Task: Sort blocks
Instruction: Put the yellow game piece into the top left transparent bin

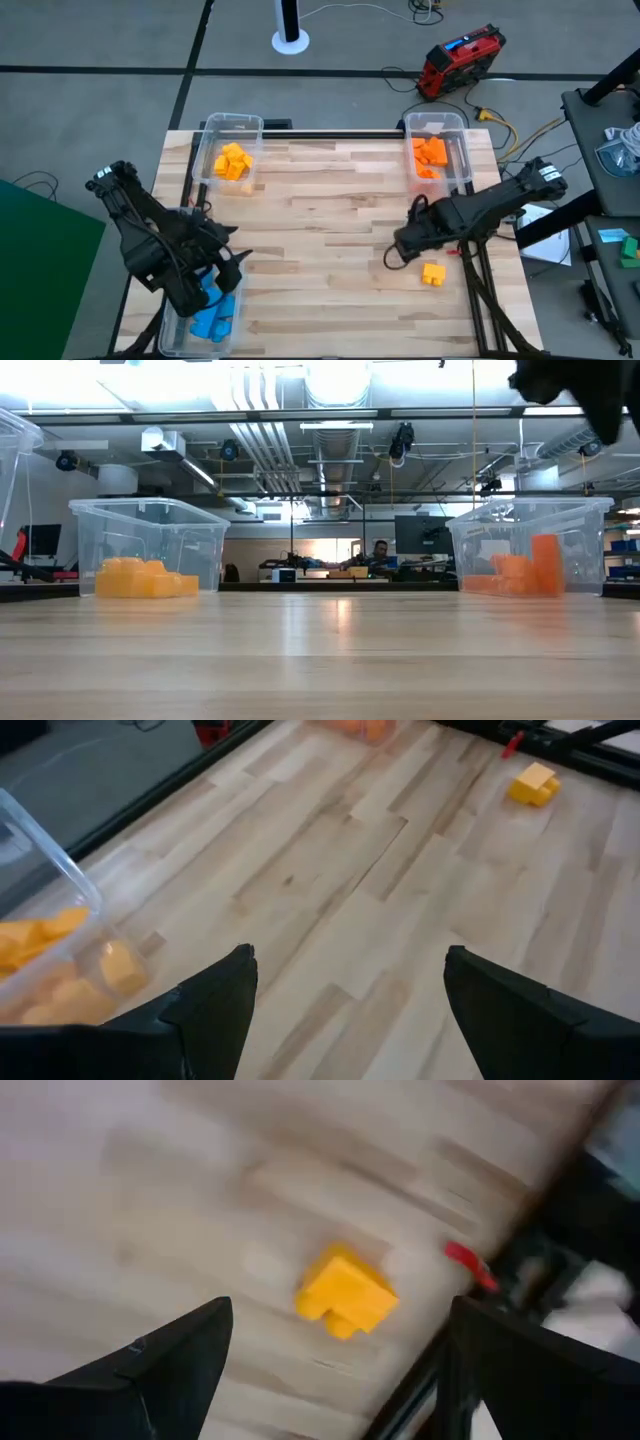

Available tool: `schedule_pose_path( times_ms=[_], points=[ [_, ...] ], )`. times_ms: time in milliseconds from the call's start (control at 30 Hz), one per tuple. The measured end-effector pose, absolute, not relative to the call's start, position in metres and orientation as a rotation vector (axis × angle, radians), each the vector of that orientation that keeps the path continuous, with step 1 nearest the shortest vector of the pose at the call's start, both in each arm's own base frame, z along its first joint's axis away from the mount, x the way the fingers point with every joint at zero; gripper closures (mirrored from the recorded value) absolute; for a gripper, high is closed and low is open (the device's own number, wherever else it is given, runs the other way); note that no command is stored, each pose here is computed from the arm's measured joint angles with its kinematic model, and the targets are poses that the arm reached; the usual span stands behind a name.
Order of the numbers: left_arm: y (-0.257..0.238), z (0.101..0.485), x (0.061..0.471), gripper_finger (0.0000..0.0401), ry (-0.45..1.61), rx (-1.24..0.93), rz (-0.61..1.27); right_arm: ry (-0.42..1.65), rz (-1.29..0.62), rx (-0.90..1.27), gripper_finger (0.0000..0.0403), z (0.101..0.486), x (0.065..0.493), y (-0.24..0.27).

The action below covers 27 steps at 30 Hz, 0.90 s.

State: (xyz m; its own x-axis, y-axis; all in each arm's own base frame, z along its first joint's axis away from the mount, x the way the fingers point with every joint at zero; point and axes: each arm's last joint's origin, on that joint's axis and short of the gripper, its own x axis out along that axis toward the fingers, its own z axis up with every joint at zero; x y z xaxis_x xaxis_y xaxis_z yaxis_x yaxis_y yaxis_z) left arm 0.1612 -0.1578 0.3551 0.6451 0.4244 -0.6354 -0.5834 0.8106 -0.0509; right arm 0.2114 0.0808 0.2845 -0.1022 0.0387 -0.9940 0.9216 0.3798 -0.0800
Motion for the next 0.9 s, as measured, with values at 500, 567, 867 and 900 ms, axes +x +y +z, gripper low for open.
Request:
schedule_pose_path(
  times_ms=[500,567,867,900],
  points=[
    [-0.157,0.355,0.162,0.0107,0.663,-0.216,0.567,1.728,-0.076,0.193,0.0038,0.232,0.172,0.120],
    [-0.158,0.355,0.163,0.0107,0.659,-0.225,0.564,1.704,-0.043,0.207,0.0038,0.218,0.170,0.121],
    [-0.158,0.355,0.163,0.0107,0.655,-0.232,0.562,1.717,-0.050,0.277,0.0038,0.173,0.157,0.114],
    [-0.158,0.355,0.163,0.0107,0.655,-0.233,0.562,1.723,-0.057,0.274,0.0038,0.170,0.155,0.113]
  ],
)
